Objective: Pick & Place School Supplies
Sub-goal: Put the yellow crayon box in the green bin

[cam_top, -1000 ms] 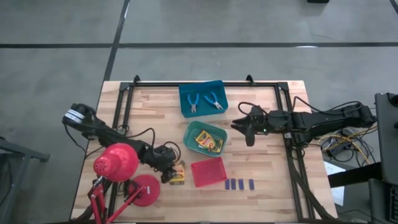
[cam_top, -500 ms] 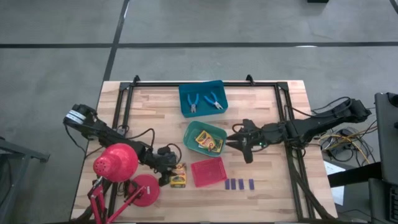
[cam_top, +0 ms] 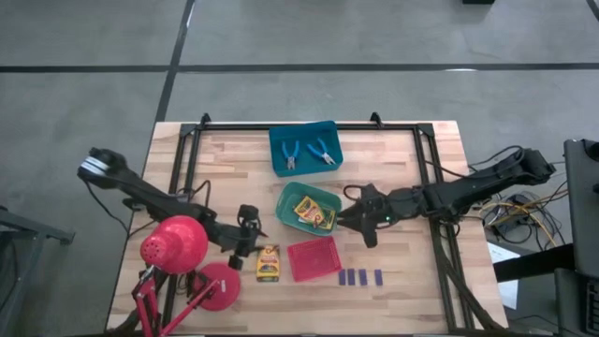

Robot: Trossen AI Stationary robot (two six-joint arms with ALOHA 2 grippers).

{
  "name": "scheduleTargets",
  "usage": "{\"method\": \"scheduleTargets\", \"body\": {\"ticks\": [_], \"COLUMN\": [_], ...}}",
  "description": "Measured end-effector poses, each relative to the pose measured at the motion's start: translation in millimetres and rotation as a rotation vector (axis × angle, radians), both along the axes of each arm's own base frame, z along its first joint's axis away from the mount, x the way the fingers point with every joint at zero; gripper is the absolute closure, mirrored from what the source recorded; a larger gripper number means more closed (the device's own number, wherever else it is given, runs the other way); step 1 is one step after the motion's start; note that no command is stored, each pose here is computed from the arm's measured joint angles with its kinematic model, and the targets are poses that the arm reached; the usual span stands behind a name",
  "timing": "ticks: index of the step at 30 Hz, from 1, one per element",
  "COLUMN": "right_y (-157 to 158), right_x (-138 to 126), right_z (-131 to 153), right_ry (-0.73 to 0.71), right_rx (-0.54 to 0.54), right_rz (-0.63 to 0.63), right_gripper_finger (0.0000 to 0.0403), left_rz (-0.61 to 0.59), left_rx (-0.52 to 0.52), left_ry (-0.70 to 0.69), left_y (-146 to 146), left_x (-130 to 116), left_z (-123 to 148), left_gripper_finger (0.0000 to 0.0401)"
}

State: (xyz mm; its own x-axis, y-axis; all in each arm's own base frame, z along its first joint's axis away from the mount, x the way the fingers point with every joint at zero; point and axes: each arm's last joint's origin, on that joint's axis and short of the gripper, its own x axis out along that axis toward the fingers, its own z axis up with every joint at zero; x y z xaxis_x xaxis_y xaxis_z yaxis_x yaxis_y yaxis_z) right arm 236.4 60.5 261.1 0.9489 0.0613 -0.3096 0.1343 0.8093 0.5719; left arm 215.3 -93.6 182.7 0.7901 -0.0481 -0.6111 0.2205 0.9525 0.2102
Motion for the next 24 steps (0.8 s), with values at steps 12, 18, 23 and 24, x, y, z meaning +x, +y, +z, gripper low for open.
{"method": "scheduleTargets", "body": {"ticks": [12, 18, 23, 24], "right_y": [35.2, 50.7, 58.8, 60.0], "right_x": [15.6, 25.2, 31.1, 32.0], "right_z": [-23.4, -42.2, -51.0, -52.2], "right_ry": [0.039, 0.076, 0.071, 0.068], "right_rx": [0.106, 0.165, 0.208, 0.216], "right_rz": [0.112, 0.124, 0.128, 0.128], "right_gripper_finger": [0.0278, 0.0278, 0.0278, 0.0278], "left_rz": [-0.219, -0.280, -0.358, -0.373], "left_rx": [-0.057, -0.091, -0.142, -0.156], "left_ry": [0.139, 0.111, 0.131, 0.128], "left_y": [-17.5, -28.8, -38.6, -40.4], "left_x": [14.4, 24.1, 28.8, 29.7], "left_z": [-39.3, -55.4, -70.9, -72.9], "left_gripper_finger": [0.0224, 0.0224, 0.0224, 0.0224]}}
